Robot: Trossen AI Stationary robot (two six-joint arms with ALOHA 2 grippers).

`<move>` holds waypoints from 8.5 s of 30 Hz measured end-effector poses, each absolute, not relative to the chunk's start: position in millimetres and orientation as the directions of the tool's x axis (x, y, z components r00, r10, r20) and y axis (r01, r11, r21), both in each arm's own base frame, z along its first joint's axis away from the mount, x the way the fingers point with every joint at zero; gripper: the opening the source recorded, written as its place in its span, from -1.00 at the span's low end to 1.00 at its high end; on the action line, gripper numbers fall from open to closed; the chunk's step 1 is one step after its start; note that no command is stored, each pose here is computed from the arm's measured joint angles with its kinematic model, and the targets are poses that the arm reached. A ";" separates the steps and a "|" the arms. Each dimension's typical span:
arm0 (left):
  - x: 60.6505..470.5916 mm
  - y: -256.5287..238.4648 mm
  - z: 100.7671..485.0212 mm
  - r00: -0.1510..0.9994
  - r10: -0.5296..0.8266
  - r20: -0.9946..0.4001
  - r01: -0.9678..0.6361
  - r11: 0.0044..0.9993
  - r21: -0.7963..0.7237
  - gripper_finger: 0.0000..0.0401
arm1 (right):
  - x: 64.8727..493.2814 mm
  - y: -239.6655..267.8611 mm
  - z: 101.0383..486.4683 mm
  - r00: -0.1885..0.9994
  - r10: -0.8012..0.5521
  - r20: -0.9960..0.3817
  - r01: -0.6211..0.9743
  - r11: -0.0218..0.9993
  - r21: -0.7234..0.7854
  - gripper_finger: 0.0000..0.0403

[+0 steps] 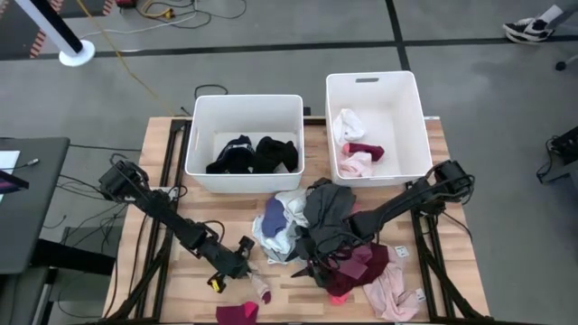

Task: Sort clothes
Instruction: Put the light orange garment into the right white laundry organizer

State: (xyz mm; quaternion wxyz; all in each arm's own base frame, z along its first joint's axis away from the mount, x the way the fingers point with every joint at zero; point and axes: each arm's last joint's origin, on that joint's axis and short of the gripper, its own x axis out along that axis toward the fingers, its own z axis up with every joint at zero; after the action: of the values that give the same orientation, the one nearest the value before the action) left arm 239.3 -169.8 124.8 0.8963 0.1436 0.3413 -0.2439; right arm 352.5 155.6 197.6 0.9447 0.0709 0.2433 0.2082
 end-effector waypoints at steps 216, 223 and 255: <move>177.2 -154.3 181.5 0.668 -0.077 -0.740 0.198 0.977 0.078 -0.02 | 270.4 -102.2 455.7 0.645 -0.502 -0.576 0.424 0.862 -0.278 -1.00; 177.5 -154.4 181.8 0.672 -0.075 -0.737 0.191 0.979 0.074 -0.02 | 222.4 -104.7 449.5 0.430 -0.508 -0.746 0.554 0.801 -0.225 -1.00; 178.8 -155.4 183.1 0.685 -0.084 -0.723 0.169 0.984 0.046 -0.02 | 209.8 -144.2 330.8 -0.003 -0.135 -0.991 0.663 0.741 -0.103 -0.56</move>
State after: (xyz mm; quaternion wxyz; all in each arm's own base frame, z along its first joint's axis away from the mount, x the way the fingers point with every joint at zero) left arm 178.8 -155.4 183.1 0.9163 0.0547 0.3906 -0.0690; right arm 209.8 -144.2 330.8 0.6757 0.2051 0.6434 -0.2955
